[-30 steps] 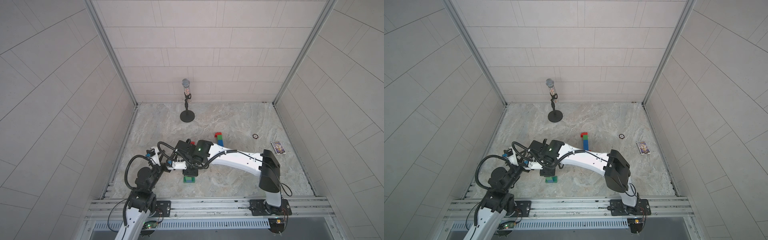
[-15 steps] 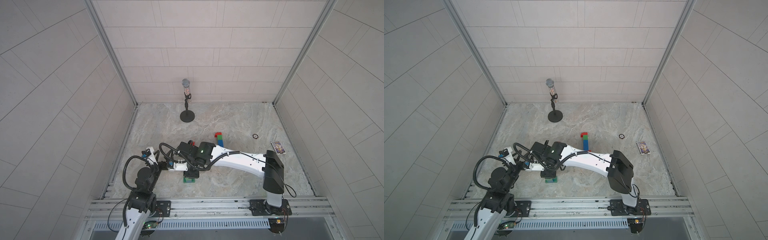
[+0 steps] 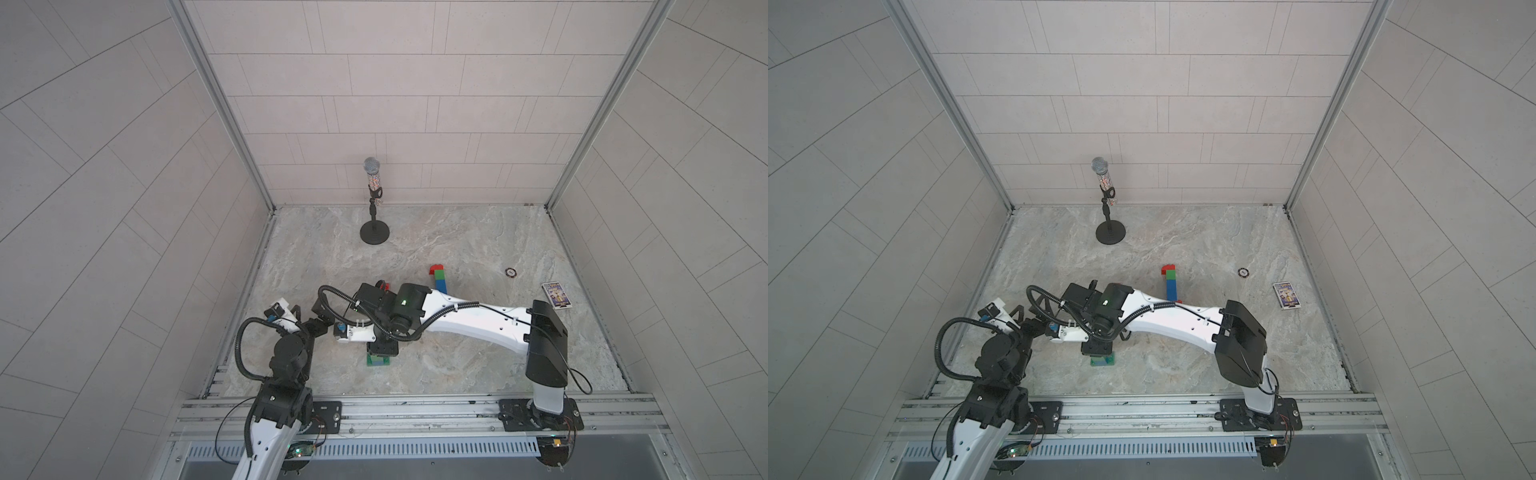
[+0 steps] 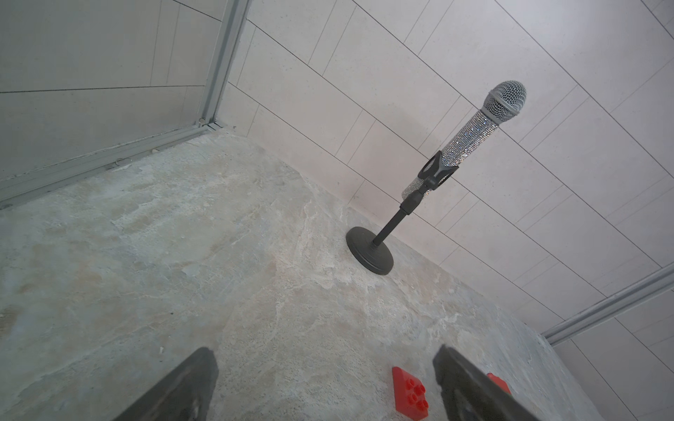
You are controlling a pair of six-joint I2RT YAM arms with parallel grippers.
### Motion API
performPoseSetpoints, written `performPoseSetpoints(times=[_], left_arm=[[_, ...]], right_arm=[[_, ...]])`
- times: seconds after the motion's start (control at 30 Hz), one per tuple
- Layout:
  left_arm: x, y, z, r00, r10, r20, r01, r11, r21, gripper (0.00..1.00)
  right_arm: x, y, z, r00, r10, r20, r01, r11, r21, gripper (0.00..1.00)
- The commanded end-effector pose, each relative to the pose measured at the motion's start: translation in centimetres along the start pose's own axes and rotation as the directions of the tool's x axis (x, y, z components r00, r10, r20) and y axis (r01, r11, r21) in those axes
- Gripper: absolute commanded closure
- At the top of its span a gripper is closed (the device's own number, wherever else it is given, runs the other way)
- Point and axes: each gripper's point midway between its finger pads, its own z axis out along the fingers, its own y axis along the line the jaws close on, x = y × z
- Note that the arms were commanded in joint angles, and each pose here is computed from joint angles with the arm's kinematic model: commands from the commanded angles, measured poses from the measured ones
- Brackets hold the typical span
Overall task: Assemble the number 1 with lego
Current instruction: Assemble the lego brick with the lego brick.
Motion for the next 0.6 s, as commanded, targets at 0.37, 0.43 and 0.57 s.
performPoseSetpoints(times=[0.37, 0.43, 0.57], left_arm=[[1.6, 1.7, 0.0, 0.998, 0.015, -0.059, -0.020, 0.997, -0.079, 0.00], [1.5, 1.6, 0.0, 0.998, 0.017, -0.057, -0.021, 0.997, -0.073, 0.00], [1.5, 1.6, 0.0, 0.998, 0.017, -0.059, -0.021, 0.997, -0.071, 0.00]], right_arm=[[2.2, 0.7, 2.0, 0.991, -0.059, -0.122, 0.053, 0.997, -0.051, 1.00], [2.4, 0.8, 2.2, 0.990, -0.059, -0.126, 0.052, 0.997, -0.056, 1.00], [2.6, 1.0, 2.6, 0.990, -0.059, -0.128, 0.052, 0.997, -0.059, 1.00]])
